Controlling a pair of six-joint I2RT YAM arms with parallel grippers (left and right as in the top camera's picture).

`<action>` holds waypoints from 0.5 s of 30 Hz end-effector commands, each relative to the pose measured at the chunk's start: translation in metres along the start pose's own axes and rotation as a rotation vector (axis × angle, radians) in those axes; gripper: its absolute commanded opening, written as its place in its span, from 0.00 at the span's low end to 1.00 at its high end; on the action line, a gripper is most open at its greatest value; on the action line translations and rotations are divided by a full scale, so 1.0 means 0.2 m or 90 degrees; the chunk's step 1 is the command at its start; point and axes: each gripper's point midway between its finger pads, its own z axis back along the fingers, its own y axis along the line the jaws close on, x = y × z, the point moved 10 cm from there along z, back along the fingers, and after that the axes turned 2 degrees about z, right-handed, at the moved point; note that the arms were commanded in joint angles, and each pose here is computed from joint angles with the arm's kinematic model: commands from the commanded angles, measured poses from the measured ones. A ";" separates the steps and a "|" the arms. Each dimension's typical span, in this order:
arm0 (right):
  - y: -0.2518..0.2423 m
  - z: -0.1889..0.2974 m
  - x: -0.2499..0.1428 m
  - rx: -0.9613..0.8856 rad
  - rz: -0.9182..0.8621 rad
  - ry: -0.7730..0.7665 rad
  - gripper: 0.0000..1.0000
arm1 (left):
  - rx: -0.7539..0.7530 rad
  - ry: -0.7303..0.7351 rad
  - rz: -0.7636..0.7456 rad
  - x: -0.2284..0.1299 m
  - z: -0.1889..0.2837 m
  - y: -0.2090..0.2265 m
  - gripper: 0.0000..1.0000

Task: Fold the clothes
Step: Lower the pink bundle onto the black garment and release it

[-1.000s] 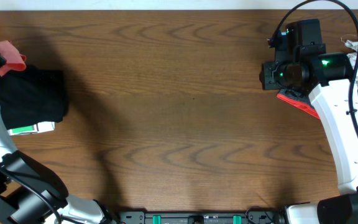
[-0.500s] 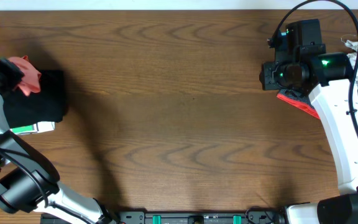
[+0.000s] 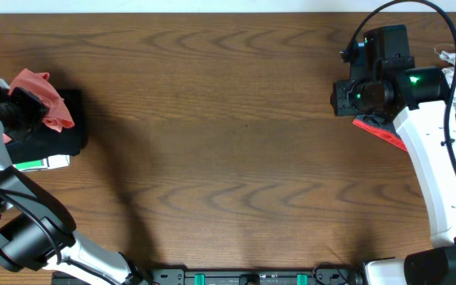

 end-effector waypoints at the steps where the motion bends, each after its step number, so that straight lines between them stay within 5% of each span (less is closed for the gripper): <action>1: 0.00 0.02 0.00 -0.005 0.005 -0.002 0.44 | -0.026 0.003 0.010 0.01 0.02 -0.04 0.13; 15: 0.00 0.02 -0.01 -0.005 0.005 0.004 0.45 | -0.031 -0.019 0.001 0.03 0.03 -0.04 0.13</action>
